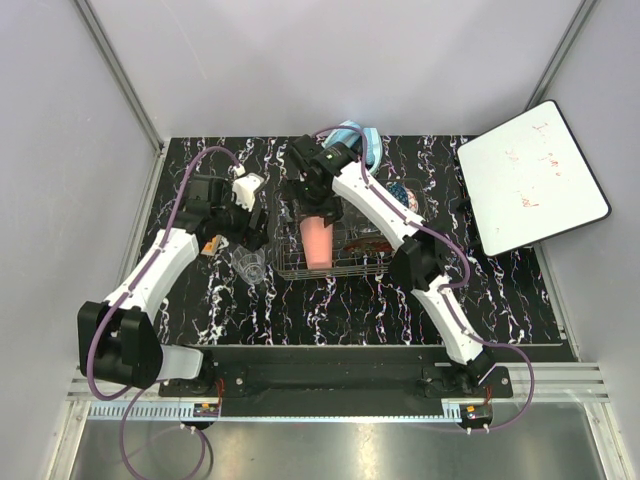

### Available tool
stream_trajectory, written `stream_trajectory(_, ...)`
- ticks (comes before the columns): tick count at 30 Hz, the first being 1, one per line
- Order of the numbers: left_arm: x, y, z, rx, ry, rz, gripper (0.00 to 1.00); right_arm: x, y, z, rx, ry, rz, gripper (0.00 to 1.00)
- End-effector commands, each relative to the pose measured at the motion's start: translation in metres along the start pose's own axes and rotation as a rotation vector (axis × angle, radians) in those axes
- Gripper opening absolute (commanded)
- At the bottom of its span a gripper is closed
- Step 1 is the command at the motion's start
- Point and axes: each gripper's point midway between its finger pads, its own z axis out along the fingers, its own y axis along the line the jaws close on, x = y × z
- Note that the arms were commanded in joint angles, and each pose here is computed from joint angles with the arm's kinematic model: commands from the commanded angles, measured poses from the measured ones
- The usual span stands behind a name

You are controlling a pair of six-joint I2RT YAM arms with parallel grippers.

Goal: Load the mixed dishes into the dish rack

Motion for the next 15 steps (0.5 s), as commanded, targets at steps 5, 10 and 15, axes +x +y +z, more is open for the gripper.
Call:
stream_trajectory(5, -0.008, -0.004, -0.004, 0.02, -0.053, 0.013, 0.89, -0.032, 0.001, -0.022, -0.043, -0.108, 0.027, 0.97)
stream_trajectory(10, -0.011, -0.002, -0.005, 0.013, -0.059, 0.015, 0.9, -0.031, -0.014, -0.022, 0.016, -0.12, -0.012, 0.92)
stream_trajectory(15, -0.013, -0.002, -0.007, 0.008, -0.063, 0.014, 0.9, -0.047, -0.026, -0.019, 0.072, -0.188, -0.128, 0.91)
